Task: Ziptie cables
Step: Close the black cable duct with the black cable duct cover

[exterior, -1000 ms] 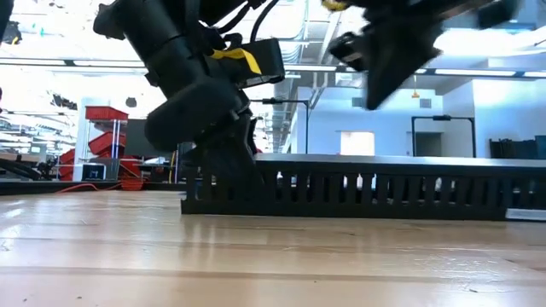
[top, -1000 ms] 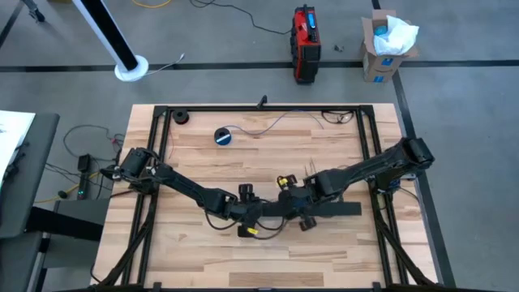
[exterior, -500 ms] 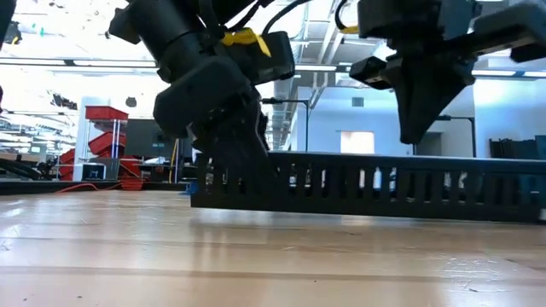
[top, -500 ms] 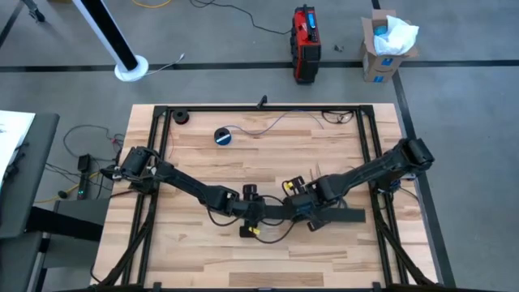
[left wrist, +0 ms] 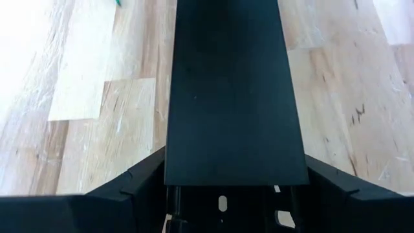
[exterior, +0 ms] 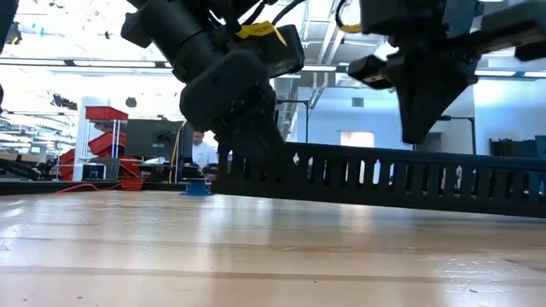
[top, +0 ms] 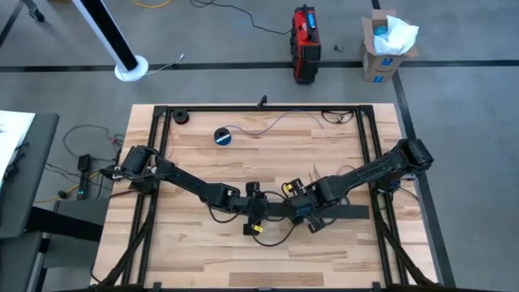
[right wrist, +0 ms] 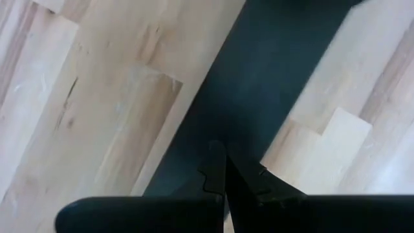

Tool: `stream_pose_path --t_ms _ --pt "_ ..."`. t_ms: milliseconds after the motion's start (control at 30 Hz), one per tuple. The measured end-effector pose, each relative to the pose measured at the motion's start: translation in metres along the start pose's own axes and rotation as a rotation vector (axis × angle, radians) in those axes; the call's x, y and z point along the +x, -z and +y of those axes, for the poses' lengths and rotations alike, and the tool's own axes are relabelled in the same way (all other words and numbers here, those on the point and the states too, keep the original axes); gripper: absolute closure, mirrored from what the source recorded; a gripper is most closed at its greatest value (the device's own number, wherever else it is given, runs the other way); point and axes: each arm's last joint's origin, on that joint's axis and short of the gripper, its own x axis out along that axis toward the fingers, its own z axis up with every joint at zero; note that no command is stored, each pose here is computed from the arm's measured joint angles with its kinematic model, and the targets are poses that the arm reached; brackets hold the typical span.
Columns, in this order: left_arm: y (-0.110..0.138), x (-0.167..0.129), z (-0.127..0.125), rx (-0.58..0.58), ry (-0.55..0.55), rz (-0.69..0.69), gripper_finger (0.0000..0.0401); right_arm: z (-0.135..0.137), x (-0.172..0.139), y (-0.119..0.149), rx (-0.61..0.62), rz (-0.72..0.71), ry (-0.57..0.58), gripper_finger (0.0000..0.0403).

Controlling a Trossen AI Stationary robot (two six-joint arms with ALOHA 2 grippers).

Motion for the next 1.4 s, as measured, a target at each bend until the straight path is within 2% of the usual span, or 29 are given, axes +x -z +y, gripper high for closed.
stream_pose_path --t_ms 167,333,600,800,933,1233,1300,1400 --pt "0.001 0.0 -0.001 0.013 0.029 0.011 0.0158 0.001 0.029 -0.008 -0.024 0.014 -0.072 0.0403" --pt "0.003 0.002 -0.001 0.003 0.027 0.017 0.0158 0.008 0.057 -0.01 -0.091 0.088 -0.088 0.0402" --pt "0.004 0.001 0.002 -0.108 0.026 0.034 0.0158 0.007 0.058 -0.013 -0.088 0.051 -0.104 0.0402" --pt "0.011 -0.005 -0.003 -0.163 0.174 0.172 0.0153 0.0 0.062 -0.017 -0.06 -0.004 -0.138 0.0403" --pt "0.015 -0.014 -0.013 -0.168 0.218 0.23 0.0143 -0.004 0.064 -0.022 -0.064 -0.068 -0.158 0.0403" --pt "0.024 -0.014 -0.008 -0.217 0.284 0.348 0.011 -0.008 0.066 -0.024 -0.049 -0.1 -0.165 0.0403" --pt "0.028 -0.017 -0.008 -0.198 0.292 0.417 0.0105 -0.008 0.066 -0.024 -0.04 -0.1 -0.166 0.0403" --pt "0.038 -0.025 -0.015 -0.101 0.293 0.493 0.0102 -0.008 0.066 -0.024 -0.052 -0.102 -0.16 0.0403"
